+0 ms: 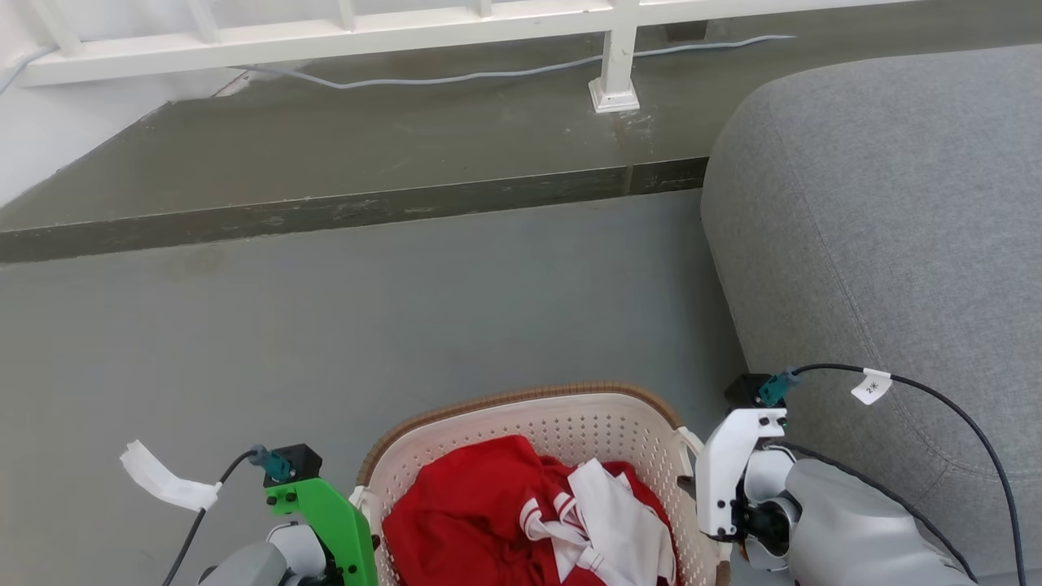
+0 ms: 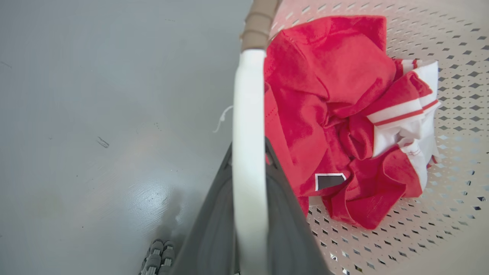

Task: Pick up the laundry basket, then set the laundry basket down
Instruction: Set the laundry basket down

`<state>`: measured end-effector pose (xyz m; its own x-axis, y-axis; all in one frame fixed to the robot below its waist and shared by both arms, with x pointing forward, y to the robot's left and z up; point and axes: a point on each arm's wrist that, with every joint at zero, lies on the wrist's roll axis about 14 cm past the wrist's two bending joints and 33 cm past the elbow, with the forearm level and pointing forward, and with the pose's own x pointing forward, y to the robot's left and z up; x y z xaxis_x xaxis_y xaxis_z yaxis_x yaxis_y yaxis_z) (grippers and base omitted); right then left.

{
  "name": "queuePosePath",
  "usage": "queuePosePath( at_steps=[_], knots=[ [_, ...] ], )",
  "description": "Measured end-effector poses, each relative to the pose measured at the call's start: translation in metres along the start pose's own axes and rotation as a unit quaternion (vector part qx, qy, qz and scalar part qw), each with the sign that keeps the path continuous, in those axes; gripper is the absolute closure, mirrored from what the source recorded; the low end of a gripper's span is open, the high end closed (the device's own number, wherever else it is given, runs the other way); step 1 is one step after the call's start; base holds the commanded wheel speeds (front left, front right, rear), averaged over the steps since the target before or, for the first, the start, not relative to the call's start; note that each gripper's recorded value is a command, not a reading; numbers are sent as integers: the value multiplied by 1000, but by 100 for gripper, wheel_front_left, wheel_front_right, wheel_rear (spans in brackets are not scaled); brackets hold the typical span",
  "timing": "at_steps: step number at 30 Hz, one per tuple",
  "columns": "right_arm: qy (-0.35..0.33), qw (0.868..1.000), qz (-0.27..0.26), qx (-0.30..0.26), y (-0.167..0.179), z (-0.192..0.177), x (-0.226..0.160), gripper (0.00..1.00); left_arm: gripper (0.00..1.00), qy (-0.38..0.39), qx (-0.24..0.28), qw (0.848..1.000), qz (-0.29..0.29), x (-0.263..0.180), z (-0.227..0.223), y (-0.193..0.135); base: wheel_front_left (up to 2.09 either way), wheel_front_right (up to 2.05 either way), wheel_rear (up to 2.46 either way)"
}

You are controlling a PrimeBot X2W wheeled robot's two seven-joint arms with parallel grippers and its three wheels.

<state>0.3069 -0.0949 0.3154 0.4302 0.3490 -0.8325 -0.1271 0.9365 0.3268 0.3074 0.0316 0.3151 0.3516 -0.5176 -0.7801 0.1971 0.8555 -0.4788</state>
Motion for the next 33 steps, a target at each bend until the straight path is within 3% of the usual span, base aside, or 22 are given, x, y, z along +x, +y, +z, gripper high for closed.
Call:
queuePosePath(
  at_steps=[7, 16, 33],
  knots=[
    [2, 1000, -1, -1, -1, 1, 2, 100, 100, 1, -1, 1000, 1, 2, 0, 2, 0, 0, 0],
    [-39, 999, 0, 2, -3, 30, 11, 100, 100, -30, 5, 1000, -2, 10, 31, 6, 0, 0, 0],
    [-55, 998, -9, 24, -18, 45, 51, 100, 100, -47, -1, 999, -3, 48, 54, 28, 0, 0, 0]
  ],
)
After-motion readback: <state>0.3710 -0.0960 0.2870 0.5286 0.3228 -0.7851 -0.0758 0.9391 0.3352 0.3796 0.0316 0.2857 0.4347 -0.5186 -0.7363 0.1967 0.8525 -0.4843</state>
